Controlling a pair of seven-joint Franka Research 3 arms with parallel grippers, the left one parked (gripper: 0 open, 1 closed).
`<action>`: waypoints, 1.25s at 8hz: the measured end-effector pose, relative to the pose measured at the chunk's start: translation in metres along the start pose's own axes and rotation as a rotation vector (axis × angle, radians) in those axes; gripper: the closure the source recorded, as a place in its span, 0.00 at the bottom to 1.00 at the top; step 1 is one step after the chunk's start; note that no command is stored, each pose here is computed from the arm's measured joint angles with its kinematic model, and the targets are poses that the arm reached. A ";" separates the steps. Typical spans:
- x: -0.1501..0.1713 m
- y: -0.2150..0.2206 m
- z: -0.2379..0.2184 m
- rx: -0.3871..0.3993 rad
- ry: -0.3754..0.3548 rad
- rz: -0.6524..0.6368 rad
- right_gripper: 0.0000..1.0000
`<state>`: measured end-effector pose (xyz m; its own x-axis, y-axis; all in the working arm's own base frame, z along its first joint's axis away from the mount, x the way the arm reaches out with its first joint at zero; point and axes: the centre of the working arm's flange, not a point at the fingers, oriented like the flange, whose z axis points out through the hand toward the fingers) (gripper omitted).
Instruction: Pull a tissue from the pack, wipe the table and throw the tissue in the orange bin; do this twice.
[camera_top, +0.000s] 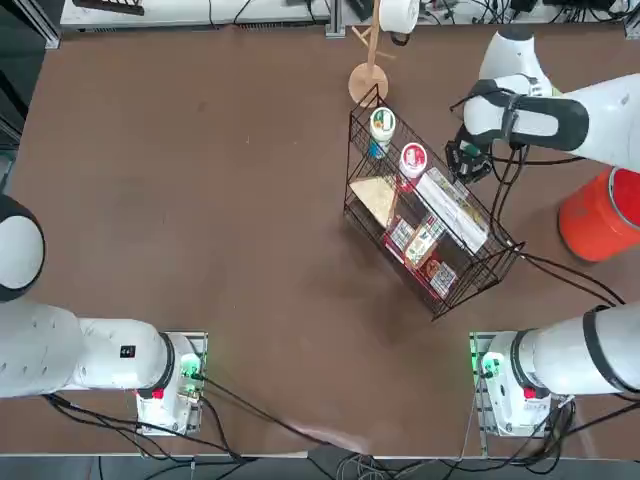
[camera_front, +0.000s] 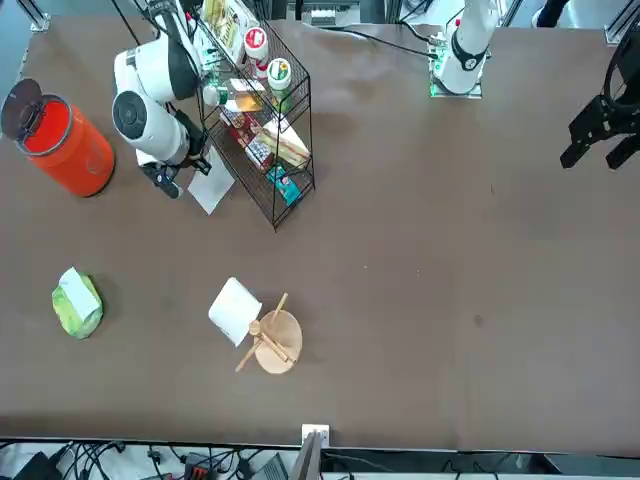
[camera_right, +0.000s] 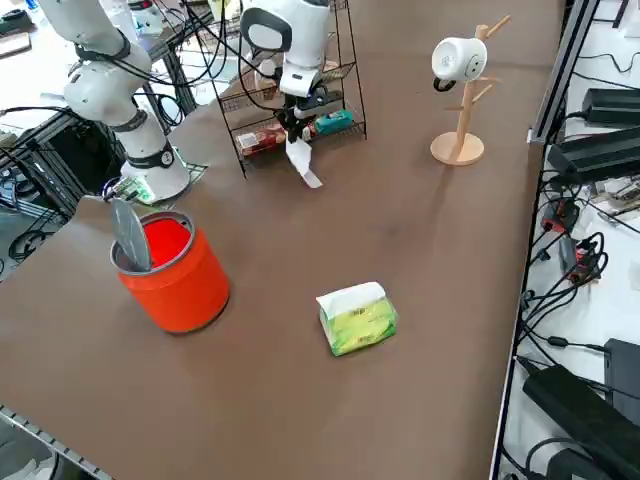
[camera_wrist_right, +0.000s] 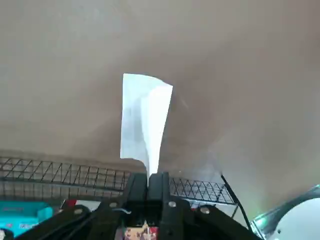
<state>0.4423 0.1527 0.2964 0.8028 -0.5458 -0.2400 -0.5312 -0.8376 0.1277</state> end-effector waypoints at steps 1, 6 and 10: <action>0.005 -0.003 0.012 0.004 0.001 0.003 0.99; 0.026 -0.016 0.060 0.029 0.013 0.017 0.99; 0.033 -0.019 0.094 0.017 -0.005 0.026 0.99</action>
<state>0.4530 0.1529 0.1953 0.7877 -0.5669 -0.2413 -0.5561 -0.8227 0.1177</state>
